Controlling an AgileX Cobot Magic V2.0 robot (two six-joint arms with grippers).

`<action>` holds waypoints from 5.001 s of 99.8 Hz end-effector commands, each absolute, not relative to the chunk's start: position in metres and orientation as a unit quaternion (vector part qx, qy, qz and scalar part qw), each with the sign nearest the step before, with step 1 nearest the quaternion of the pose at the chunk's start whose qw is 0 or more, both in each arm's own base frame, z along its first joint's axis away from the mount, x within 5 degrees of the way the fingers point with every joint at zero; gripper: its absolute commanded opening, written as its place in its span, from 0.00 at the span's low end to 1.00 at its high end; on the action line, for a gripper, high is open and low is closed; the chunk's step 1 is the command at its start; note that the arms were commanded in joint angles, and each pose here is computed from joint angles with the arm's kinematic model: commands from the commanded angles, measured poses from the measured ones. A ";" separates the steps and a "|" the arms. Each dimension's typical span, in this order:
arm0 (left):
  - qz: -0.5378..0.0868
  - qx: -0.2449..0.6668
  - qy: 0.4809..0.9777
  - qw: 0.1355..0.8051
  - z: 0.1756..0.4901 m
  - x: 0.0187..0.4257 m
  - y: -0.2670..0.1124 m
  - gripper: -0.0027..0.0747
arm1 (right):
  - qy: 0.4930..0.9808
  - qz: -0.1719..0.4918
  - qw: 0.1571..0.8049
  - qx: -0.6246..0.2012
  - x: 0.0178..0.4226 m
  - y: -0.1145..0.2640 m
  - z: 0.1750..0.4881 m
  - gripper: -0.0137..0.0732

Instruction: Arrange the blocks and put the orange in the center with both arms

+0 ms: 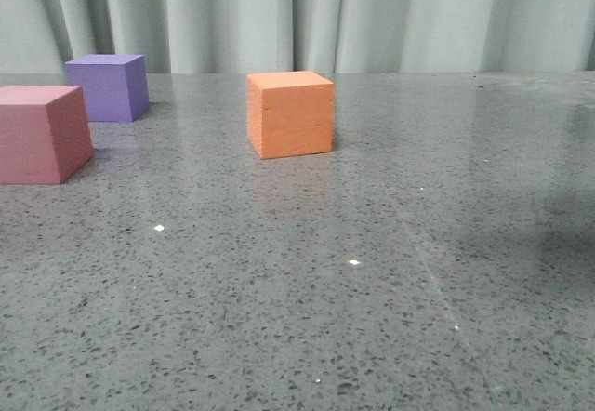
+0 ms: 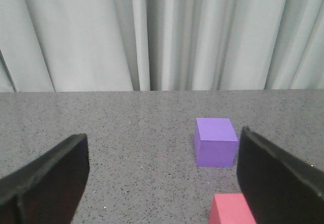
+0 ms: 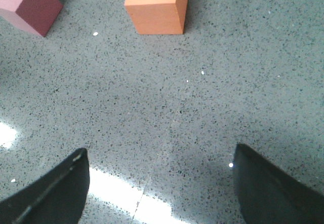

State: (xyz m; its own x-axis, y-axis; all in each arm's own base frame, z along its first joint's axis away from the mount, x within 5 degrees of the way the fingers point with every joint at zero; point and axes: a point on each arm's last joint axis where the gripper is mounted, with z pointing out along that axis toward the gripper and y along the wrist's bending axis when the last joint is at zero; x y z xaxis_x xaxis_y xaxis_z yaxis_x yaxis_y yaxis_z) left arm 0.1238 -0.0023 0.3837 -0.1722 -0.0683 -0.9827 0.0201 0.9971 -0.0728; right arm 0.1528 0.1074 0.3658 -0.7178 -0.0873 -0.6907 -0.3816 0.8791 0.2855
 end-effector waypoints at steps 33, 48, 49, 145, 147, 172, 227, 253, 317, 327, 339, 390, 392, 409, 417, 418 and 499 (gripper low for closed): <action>-0.044 0.101 0.786 0.609 0.437 0.199 -0.017 0.77 | 0.876 0.226 0.407 -0.129 0.154 0.107 0.382 0.83; -0.071 0.178 0.782 0.593 0.447 0.231 -0.039 0.77 | 0.873 0.228 0.411 -0.128 0.155 0.107 0.383 0.83; -0.071 0.185 0.779 0.595 0.450 0.232 -0.041 0.77 | 0.873 0.228 0.411 -0.128 0.155 0.107 0.383 0.83; -0.170 0.501 0.752 0.393 0.387 0.349 -0.206 0.77 | 0.870 0.231 0.417 -0.127 0.155 0.107 0.384 0.83; -0.172 0.500 0.754 0.390 0.384 0.350 -0.207 0.77 | 0.870 0.231 0.417 -0.127 0.155 0.107 0.384 0.83; -0.200 0.494 0.763 0.367 0.367 0.358 -0.215 0.77 | 0.868 0.232 0.421 -0.126 0.156 0.107 0.385 0.83; -0.223 0.515 0.768 0.310 0.337 0.364 -0.224 0.77 | 0.869 0.232 0.419 -0.126 0.156 0.107 0.385 0.83; -0.205 0.546 0.763 0.278 0.312 0.366 -0.239 0.77 | 0.872 0.229 0.413 -0.127 0.155 0.107 0.384 0.83; -0.189 0.557 0.764 0.266 0.313 0.366 -0.239 0.28 | 0.872 0.230 0.414 -0.127 0.155 0.107 0.384 0.83; -0.185 0.533 0.778 0.276 0.329 0.366 -0.236 0.28 | 0.872 0.230 0.414 -0.127 0.155 0.107 0.384 0.83; -0.168 0.480 0.808 0.297 0.358 0.365 -0.222 0.28 | 0.872 0.230 0.414 -0.127 0.155 0.107 0.384 0.83; -0.175 0.206 0.909 0.318 0.433 0.341 -0.129 0.15 | 0.871 0.231 0.415 -0.127 0.155 0.107 0.384 0.83; -0.171 0.201 0.910 0.319 0.434 0.339 -0.126 0.13 | 0.871 0.231 0.415 -0.127 0.155 0.107 0.384 0.83; -0.150 0.155 0.922 0.322 0.435 0.328 -0.102 0.04 | 0.870 0.231 0.416 -0.127 0.155 0.107 0.384 0.83; -0.144 0.124 0.925 0.328 0.431 0.325 -0.093 0.04 | 0.870 0.231 0.416 -0.127 0.155 0.107 0.384 0.83; -0.141 0.122 0.926 0.329 0.430 0.325 -0.092 0.04 | 0.870 0.231 0.416 -0.127 0.155 0.107 0.384 0.83; -0.108 -0.023 0.939 0.326 0.366 0.347 -0.077 0.01 | 0.872 0.235 0.411 -0.125 0.155 0.108 0.384 0.83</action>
